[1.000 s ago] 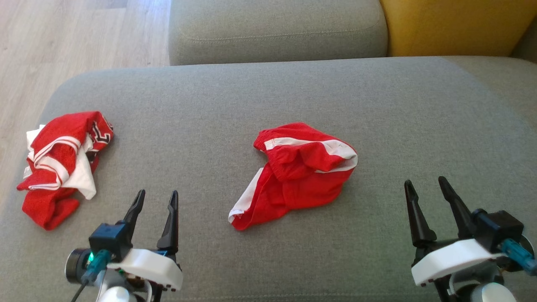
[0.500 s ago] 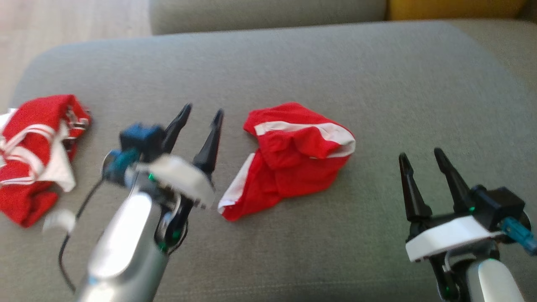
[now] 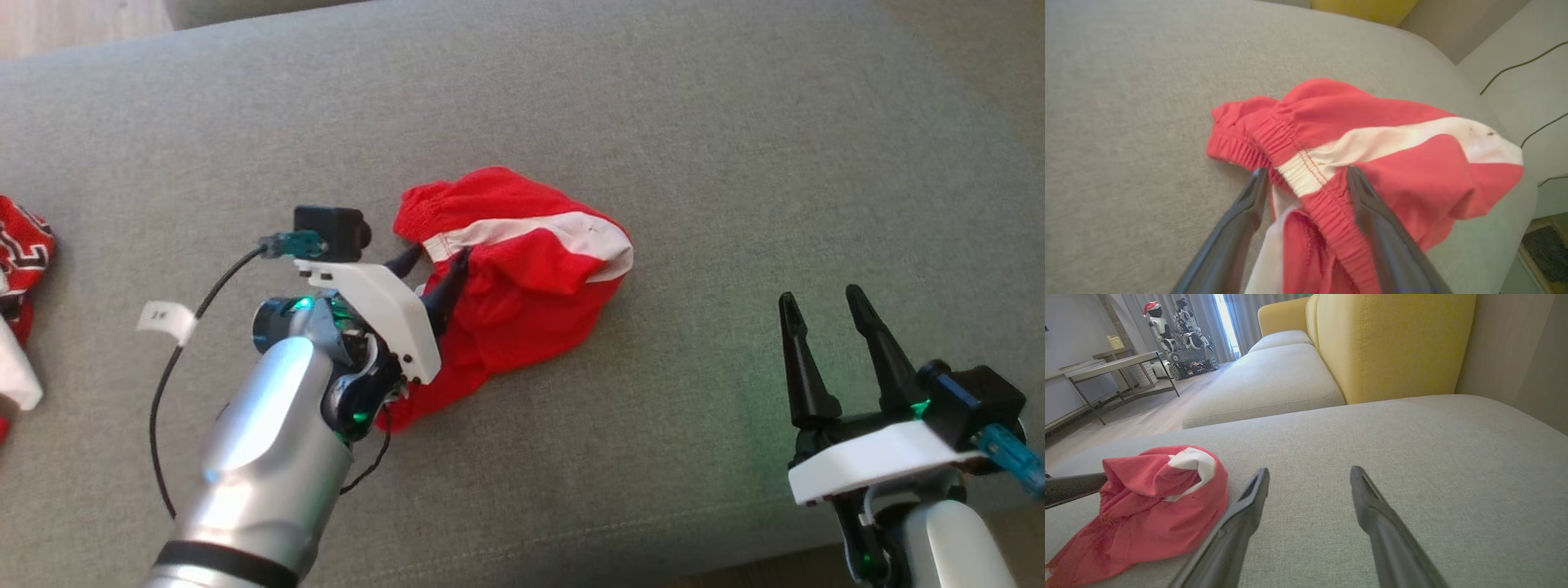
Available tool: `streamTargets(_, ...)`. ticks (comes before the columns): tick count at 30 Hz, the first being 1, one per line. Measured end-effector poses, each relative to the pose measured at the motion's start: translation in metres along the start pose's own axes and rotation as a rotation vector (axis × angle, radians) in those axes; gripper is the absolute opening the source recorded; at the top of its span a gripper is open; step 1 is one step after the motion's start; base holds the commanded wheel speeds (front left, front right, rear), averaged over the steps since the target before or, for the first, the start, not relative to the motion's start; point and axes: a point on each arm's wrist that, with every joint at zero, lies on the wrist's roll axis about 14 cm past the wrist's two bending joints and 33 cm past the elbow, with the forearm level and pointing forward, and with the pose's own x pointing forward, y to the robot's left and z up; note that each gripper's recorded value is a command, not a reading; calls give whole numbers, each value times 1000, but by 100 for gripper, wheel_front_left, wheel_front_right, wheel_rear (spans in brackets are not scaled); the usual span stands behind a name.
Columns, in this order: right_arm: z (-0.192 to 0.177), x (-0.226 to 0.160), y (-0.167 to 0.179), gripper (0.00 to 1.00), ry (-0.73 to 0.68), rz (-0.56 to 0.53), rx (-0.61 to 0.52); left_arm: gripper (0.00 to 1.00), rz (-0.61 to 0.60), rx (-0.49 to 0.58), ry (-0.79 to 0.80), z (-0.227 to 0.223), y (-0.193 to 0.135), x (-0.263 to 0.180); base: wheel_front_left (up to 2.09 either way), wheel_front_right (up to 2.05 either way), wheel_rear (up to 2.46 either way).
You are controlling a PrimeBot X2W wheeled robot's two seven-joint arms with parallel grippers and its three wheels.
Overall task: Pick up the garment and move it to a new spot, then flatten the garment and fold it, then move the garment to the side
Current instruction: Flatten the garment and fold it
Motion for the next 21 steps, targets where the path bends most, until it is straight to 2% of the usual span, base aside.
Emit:
streamTargets(3, -1, 2, -2, 100, 1, -6, 2, 100, -21, -13, 29, -5, -4, 5, 0, 0, 0)
streamTargets(4, 0, 3, -2, 100, -7, -5, 3, 90, -29, -20, 31, -4, -6, 6, 0, 0, 0)
streamTargets(5, 3, 5, -2, 100, -14, -3, 5, 35, -37, -38, 26, -2, -8, 7, 0, 0, 0)
streamTargets(6, 4, 7, -1, 100, -20, -1, 5, 0, -44, -35, 7, 2, -10, 8, 0, 0, 0)
streamTargets(14, 4, 11, 1, 100, -24, 8, 18, 0, -108, 102, -268, 74, -31, -1, 0, 0, 0)
streamTargets(18, 5, 12, 3, 100, -27, 15, 25, 0, -95, 143, -360, 101, -27, -16, 0, 0, 0)
streamTargets(21, 7, 14, 7, 100, -33, 28, 29, 0, -50, 217, -428, 127, -12, -38, 0, 0, 0)
